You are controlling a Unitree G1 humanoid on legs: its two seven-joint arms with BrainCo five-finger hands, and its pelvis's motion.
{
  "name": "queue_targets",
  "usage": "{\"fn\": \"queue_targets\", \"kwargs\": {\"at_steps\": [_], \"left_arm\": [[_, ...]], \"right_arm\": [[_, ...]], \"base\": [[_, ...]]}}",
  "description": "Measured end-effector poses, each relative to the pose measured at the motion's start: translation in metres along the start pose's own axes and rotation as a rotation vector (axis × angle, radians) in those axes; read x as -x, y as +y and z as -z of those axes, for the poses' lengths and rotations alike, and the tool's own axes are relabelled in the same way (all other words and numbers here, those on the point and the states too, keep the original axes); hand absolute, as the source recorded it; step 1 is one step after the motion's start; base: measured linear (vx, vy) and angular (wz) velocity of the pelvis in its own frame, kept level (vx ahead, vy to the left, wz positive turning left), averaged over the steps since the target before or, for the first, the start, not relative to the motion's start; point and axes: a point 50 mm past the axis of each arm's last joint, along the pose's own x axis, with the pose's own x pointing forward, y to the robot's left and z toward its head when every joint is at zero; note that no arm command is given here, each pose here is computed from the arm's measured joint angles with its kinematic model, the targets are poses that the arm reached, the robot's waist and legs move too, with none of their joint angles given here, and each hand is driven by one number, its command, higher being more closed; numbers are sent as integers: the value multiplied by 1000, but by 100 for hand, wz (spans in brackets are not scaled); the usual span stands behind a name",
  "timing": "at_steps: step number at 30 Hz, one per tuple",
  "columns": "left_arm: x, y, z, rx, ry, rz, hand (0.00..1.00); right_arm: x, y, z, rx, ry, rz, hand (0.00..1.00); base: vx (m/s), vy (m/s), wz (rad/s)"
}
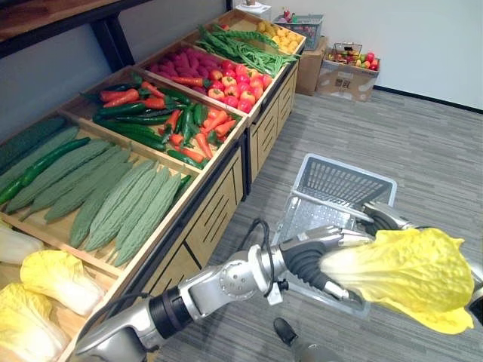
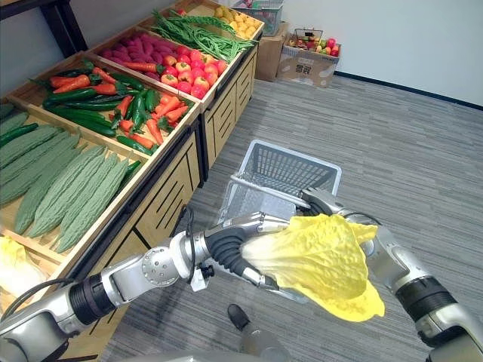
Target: Pick vegetable in the basket
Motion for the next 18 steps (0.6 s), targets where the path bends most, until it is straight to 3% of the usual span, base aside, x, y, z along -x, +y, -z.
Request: {"fn": "queue_targets", "kwargs": {"at_steps": [14,18], "left_arm": [[26,-21,57,-205,258,225,100],[32,-20,69,-247,317,258,100]], "right_arm": [[-9,-12,-28,65,-159,-89,100],[-11,-15,-37,18,-204,-96,100]], "base": [[-4,30,-11],[0,22,-7]]}}
